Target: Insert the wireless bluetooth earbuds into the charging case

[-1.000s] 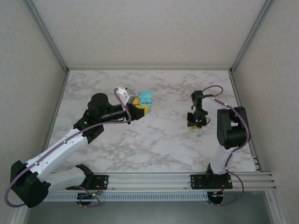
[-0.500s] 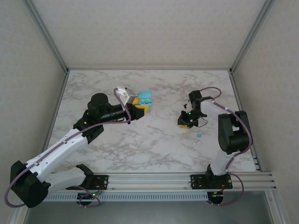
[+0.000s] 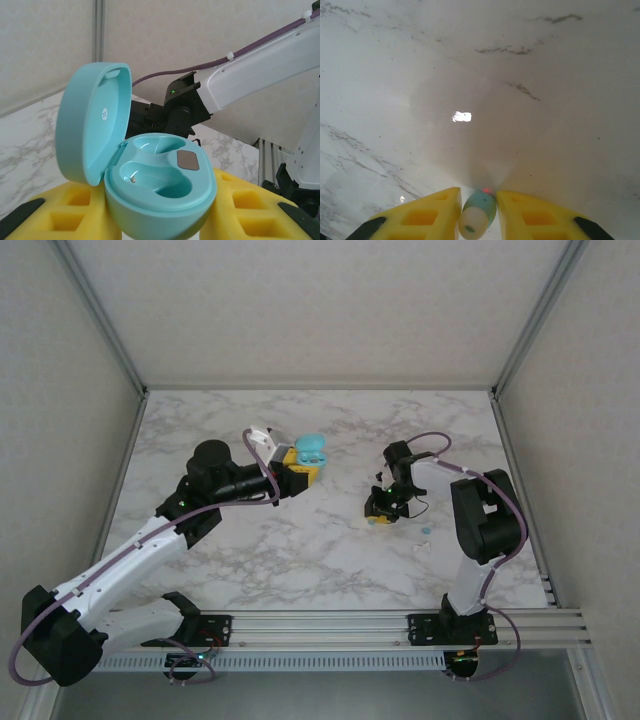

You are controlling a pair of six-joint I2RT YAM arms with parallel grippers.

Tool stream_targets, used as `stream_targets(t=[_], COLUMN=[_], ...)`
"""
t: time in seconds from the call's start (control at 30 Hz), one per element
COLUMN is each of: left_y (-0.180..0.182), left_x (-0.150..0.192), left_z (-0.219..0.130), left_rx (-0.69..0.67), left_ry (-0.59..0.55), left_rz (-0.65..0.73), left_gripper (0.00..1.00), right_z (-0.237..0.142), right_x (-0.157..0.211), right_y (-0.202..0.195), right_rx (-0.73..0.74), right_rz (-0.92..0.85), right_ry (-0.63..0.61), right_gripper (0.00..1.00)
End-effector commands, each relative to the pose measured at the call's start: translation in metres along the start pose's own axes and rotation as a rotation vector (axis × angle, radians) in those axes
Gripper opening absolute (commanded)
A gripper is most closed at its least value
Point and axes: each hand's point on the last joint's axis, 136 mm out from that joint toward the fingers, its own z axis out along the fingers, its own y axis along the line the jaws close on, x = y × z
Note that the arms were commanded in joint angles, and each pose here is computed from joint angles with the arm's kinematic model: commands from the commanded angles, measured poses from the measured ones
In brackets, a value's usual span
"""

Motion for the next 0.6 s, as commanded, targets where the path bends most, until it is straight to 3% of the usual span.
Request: stream_targets(t=[0.0,0.2,0.57], left_y=[-0.009,-0.008,-0.008], left_x=[-0.019,-0.017,-0.017], left_z=[-0.005,-0.004,-0.003], left_rx=[0.010,0.008,0.012], left_ry=[-0.040,-0.036,-0.034], left_rz=[0.033,0.033,0.034], left_gripper=[0.23,0.23,0.23], right_z=[0.004,-0.012,-0.026], right_x=[0.005,-0.004,0.006], right_y=[-0.025,-0.027,-0.035], right_rx=[0.107,0.126,0.141], right_rz=[0.034,0.043,0.056], right_ry=[0.001,-0.071,-0.076], right_gripper=[0.29,0.28,0.26])
